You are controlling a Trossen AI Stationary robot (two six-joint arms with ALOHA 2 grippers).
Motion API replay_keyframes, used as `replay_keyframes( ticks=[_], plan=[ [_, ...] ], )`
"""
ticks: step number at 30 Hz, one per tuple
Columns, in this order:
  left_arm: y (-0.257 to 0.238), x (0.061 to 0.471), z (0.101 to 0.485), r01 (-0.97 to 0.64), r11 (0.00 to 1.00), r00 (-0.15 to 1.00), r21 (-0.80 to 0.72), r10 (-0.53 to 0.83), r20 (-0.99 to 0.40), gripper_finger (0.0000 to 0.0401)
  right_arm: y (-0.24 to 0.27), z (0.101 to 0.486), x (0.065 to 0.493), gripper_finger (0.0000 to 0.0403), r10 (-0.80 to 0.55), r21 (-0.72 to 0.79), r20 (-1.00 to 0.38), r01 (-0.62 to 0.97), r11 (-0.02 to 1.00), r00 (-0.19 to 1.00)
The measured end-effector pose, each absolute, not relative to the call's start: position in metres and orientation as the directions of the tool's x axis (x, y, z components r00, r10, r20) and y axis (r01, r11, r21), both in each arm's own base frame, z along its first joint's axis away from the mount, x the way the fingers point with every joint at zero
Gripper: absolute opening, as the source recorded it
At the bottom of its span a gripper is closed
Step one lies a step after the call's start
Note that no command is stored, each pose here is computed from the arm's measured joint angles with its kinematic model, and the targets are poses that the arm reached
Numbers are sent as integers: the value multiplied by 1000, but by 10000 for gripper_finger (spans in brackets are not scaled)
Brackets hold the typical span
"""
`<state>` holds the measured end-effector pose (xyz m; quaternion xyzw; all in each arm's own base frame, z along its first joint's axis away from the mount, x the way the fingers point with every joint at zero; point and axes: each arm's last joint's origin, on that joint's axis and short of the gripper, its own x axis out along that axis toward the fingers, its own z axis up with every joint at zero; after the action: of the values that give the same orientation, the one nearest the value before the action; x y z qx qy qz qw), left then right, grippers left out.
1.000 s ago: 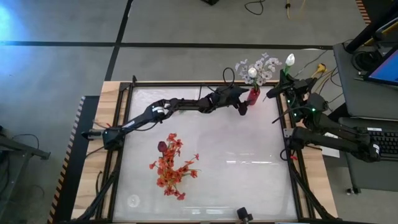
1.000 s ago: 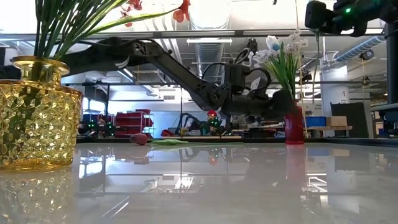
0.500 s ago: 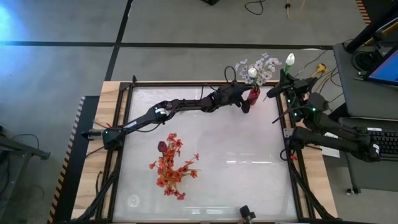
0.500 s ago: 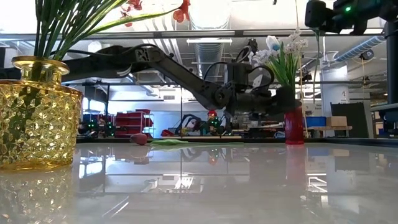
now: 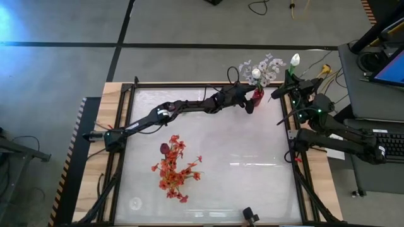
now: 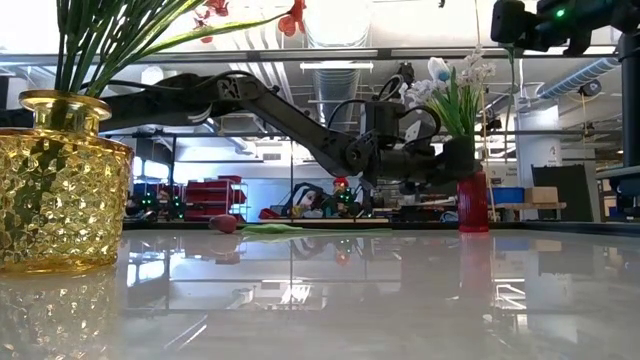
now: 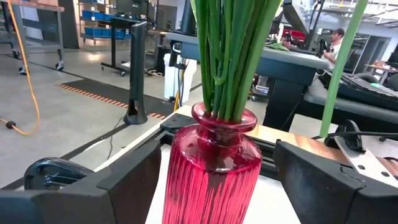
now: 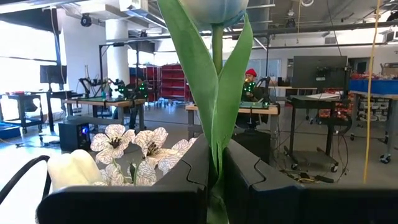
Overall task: Sort flowers into vase by color
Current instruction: Put the white tulip into the red vase
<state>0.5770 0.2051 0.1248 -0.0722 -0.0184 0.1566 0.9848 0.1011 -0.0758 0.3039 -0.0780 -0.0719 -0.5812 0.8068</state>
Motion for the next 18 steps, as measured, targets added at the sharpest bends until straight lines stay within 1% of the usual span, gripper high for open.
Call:
replay_keyframes(
  ticks=[18],
  plan=[
    [198, 579, 124, -306, 940, 951, -151, 311, 7, 244, -76, 304, 101, 18, -927, -43, 207, 949, 312, 314]
  ],
)
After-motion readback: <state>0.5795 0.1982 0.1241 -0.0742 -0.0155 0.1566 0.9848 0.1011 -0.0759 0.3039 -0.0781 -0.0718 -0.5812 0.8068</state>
